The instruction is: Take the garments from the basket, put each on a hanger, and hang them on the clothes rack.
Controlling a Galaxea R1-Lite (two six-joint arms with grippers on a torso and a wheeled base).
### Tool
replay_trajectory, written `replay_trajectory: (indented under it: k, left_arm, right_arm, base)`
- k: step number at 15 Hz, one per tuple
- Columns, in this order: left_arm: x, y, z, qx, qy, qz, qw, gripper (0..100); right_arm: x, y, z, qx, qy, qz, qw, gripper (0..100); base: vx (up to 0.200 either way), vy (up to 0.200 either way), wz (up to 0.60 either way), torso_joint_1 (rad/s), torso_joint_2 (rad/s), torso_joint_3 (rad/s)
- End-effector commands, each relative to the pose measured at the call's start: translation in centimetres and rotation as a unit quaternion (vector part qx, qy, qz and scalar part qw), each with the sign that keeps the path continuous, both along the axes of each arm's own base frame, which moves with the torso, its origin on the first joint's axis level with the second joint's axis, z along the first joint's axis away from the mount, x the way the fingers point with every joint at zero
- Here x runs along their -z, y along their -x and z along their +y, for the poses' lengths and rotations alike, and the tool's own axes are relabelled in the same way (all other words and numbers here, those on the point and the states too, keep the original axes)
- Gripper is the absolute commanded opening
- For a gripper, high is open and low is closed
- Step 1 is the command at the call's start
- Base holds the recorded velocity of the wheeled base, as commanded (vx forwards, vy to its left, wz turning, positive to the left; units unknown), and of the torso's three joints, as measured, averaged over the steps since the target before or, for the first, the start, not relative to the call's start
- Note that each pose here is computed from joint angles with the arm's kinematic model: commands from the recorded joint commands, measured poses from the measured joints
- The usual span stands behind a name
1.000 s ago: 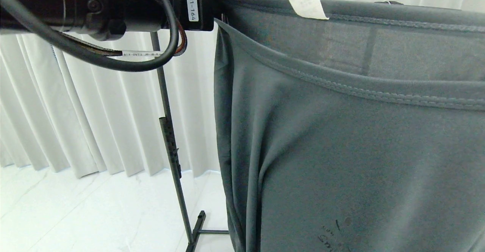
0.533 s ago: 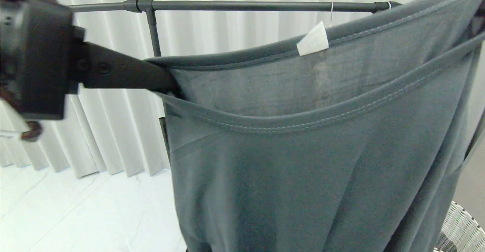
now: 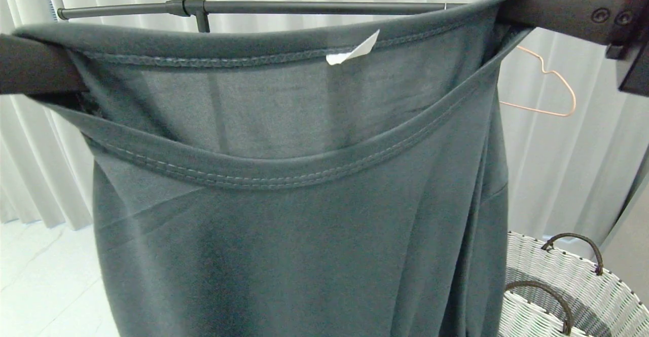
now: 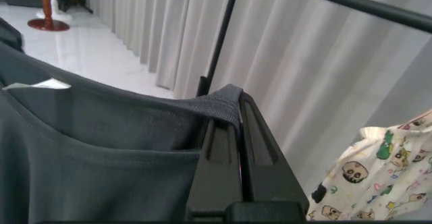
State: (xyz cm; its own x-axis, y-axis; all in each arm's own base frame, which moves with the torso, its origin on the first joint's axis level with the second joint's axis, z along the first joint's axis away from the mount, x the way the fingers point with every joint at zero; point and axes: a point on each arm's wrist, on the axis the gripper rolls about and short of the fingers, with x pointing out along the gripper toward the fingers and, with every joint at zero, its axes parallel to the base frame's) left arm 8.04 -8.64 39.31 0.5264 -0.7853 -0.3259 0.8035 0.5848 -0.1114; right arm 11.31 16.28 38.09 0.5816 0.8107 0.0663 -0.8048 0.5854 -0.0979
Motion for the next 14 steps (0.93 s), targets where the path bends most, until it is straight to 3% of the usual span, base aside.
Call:
replay_trajectory:
  k: [1, 4, 6, 8, 10, 14]
  left_arm:
    - [0.0, 0.4, 0.4, -0.001, 0.003, -0.004, 1.0000, 0]
    - [0.1, 0.2, 0.2, -0.001, -0.001, -0.002, 1.0000, 0]
    - [0.5, -1.2, -0.8, -0.013, -0.026, -0.012, 0.9995, 0]
    - [0.4, -4.3, -2.0, -0.069, -0.046, -0.072, 0.9940, 0]
    - [0.2, -6.6, -3.8, -0.075, -0.051, -0.130, 0.9873, 0]
    - [-0.1, -8.5, -5.4, -0.110, -0.038, -0.169, 0.9788, 0]
  right_arm:
    - [0.4, -0.3, 0.5, 0.000, 0.007, 0.005, 1.0000, 0]
    - [-0.1, -0.4, -0.9, 0.023, -0.001, -0.002, 0.9997, 0]
    - [-0.5, 0.3, -2.5, 0.036, -0.002, -0.005, 0.9994, 0]
    - [-0.6, 1.5, -4.7, 0.046, 0.014, 0.008, 0.9988, 0]
    - [-0.5, 2.5, -6.0, 0.053, 0.019, 0.010, 0.9984, 0]
    - [0.1, 2.2, -5.6, 0.066, 0.031, 0.016, 0.9972, 0]
  base:
    - [0.000, 0.000, 0.00, 0.000, 0.00, 0.000]
    - [0.000, 0.000, 0.00, 0.000, 0.00, 0.000]
    - [0.000, 0.000, 0.00, 0.000, 0.00, 0.000]
    - [0.000, 0.000, 0.00, 0.000, 0.00, 0.000]
    - [0.000, 0.000, 0.00, 0.000, 0.00, 0.000]
    - [0.000, 0.000, 0.00, 0.000, 0.00, 0.000]
